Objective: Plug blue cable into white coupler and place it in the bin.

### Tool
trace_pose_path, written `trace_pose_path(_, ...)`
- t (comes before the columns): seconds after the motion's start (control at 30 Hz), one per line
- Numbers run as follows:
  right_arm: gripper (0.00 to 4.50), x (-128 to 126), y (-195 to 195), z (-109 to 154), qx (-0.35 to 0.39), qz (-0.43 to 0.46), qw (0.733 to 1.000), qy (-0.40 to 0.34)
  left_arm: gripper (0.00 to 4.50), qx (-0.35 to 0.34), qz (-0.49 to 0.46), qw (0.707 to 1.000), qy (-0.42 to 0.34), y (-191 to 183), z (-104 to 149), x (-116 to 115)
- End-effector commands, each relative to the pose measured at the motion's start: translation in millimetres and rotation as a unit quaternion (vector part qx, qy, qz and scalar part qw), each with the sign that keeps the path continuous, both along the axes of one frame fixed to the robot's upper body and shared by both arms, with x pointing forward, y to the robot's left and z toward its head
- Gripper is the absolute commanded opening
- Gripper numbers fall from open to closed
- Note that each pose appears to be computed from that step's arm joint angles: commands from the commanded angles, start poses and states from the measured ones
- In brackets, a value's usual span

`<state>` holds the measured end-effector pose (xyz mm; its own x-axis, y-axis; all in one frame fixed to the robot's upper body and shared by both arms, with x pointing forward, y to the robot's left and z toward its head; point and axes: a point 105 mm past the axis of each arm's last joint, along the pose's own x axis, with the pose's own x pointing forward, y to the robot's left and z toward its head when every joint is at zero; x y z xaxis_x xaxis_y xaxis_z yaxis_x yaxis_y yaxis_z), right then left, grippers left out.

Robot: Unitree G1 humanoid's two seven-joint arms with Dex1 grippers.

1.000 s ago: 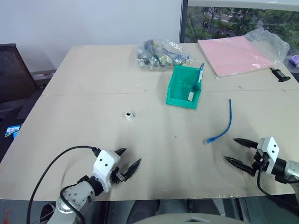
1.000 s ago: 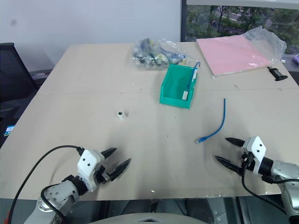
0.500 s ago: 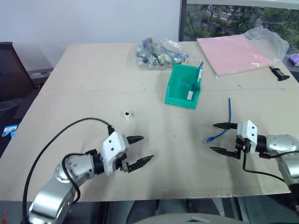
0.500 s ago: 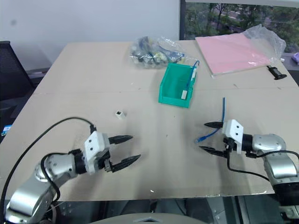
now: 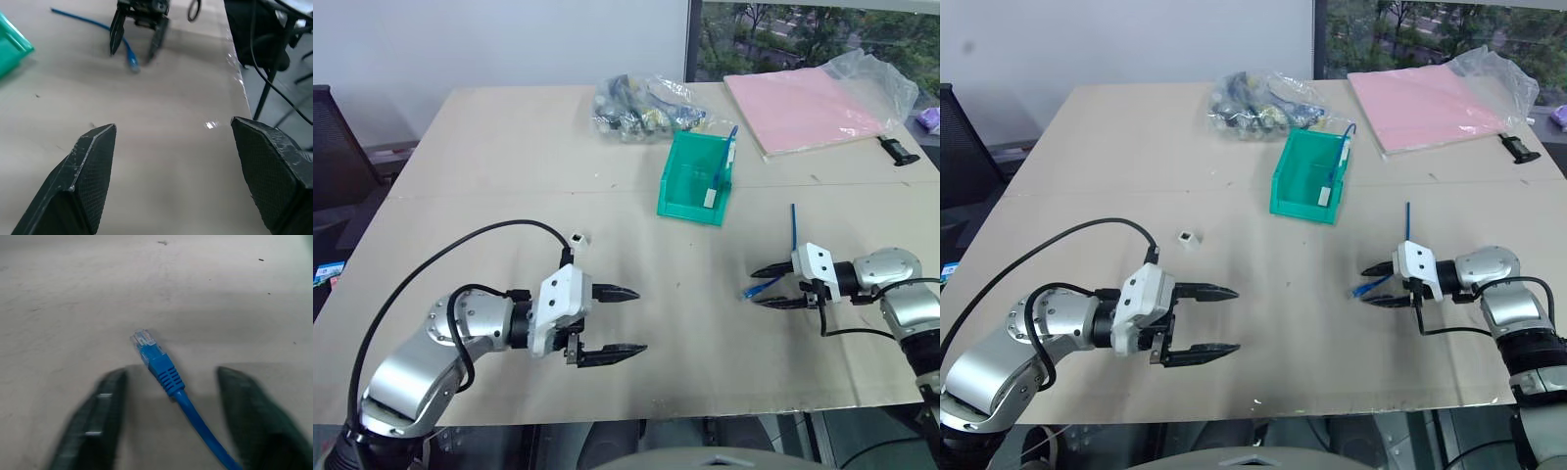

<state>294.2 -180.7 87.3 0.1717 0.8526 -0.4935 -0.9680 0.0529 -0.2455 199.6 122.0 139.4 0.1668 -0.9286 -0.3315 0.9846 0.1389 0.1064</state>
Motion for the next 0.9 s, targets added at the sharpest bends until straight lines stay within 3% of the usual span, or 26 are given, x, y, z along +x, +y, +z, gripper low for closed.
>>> trace_pose_path(0.03, 0.58, 0, 5, 5, -0.005, 0.028, 0.999, -0.015, 3.85, 0.002, -0.015, 1.000, -0.020, -3, 7, -3)
trace_pose_path(0.07, 0.03, 0, 6, 5, -0.007, 0.033, 0.999, -0.015, 3.85, 0.001, -0.015, 1.000, -0.020, -3, 7, -3)
trace_pose_path(0.27, 0.03, -2, 30, 6, 0.013, 0.062, 0.998, -0.020, 3.85, 0.003, -0.006, 1.000, -0.022, -2, 6, 4)
trace_pose_path(0.4, 0.03, 13, 55, 12, 0.030, 0.055, 0.997, -0.036, 3.85, 0.008, 0.019, 0.999, -0.026, 5, 3, 14)
trace_pose_path(0.53, 0.03, 36, 85, 12, 0.000, 0.032, 0.995, -0.091, 3.85, 0.008, 0.044, 0.999, -0.030, 13, -4, 27)
trace_pose_path(0.67, 0.03, 56, 108, 21, 0.040, 0.005, 0.997, -0.062, 3.85, 0.007, 0.053, 0.998, -0.035, 17, -8, 40)
trace_pose_path(0.8, 1.34, 58, 110, 23, 0.051, 0.008, 0.998, -0.038, 3.85, 0.019, 0.097, 0.994, -0.036, 23, -18, 57)
trace_pose_path(0.9, 2.87, 55, 102, 34, 0.079, -0.003, 0.996, -0.027, 3.85, 0.017, 0.138, 0.989, -0.040, 22, -27, 73)
